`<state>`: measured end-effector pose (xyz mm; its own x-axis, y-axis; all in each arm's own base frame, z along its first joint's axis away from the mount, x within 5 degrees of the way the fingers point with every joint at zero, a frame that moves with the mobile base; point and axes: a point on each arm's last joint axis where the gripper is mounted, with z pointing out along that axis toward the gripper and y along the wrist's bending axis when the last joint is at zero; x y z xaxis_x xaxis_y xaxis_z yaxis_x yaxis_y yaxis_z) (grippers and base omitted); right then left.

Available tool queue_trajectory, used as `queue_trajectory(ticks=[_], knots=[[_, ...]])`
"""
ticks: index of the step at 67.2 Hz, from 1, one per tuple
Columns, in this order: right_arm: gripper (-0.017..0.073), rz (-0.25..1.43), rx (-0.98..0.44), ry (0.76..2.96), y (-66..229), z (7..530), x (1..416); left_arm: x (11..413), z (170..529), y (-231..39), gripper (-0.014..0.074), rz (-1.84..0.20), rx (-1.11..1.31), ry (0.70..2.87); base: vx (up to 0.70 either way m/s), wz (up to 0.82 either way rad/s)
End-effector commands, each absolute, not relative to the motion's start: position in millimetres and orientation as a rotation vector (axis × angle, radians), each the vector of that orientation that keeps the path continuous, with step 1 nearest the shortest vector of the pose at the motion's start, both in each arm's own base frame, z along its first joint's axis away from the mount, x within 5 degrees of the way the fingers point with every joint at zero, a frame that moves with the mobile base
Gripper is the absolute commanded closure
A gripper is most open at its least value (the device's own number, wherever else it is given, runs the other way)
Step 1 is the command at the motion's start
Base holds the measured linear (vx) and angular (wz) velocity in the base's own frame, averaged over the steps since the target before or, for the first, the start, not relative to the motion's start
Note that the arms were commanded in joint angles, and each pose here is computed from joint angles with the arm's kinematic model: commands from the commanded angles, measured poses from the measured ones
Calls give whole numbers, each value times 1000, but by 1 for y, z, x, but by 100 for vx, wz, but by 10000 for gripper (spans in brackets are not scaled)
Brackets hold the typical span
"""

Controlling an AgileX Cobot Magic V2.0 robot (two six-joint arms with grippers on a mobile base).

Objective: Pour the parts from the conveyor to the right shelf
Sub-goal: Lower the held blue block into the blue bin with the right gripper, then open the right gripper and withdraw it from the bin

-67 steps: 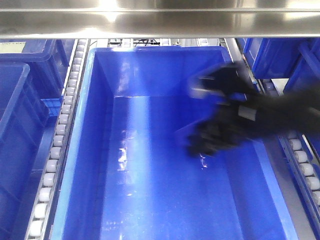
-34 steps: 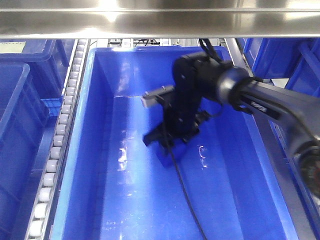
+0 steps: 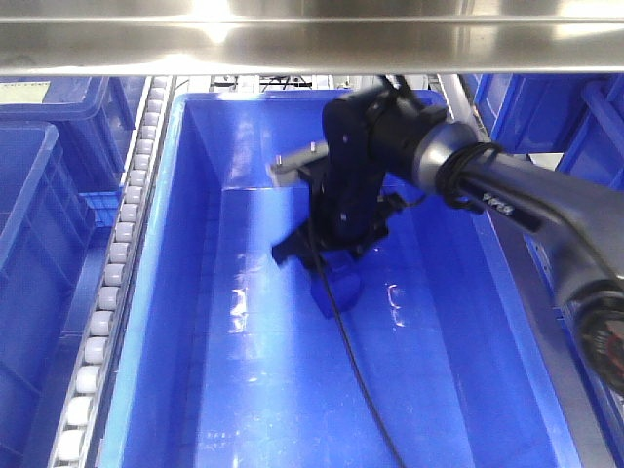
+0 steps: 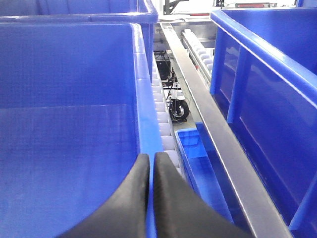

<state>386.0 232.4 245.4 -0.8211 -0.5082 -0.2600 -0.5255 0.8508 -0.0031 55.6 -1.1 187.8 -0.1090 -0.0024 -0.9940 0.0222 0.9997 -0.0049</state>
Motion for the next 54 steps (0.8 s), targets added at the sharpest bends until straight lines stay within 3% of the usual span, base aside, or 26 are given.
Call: queue_trajectory(ticks=[1, 31, 54], knots=[[30, 151, -712, 2590, 226, 304, 380, 55, 201, -2, 600, -35, 13, 1587, 0, 0], [44, 182, -670, 2462, 217, 315, 367, 55, 201, -2, 600, -35, 13, 1587, 0, 0], [44, 213, -639, 2208, 173, 308, 295, 55, 201, -2, 600, -35, 13, 1587, 0, 0]])
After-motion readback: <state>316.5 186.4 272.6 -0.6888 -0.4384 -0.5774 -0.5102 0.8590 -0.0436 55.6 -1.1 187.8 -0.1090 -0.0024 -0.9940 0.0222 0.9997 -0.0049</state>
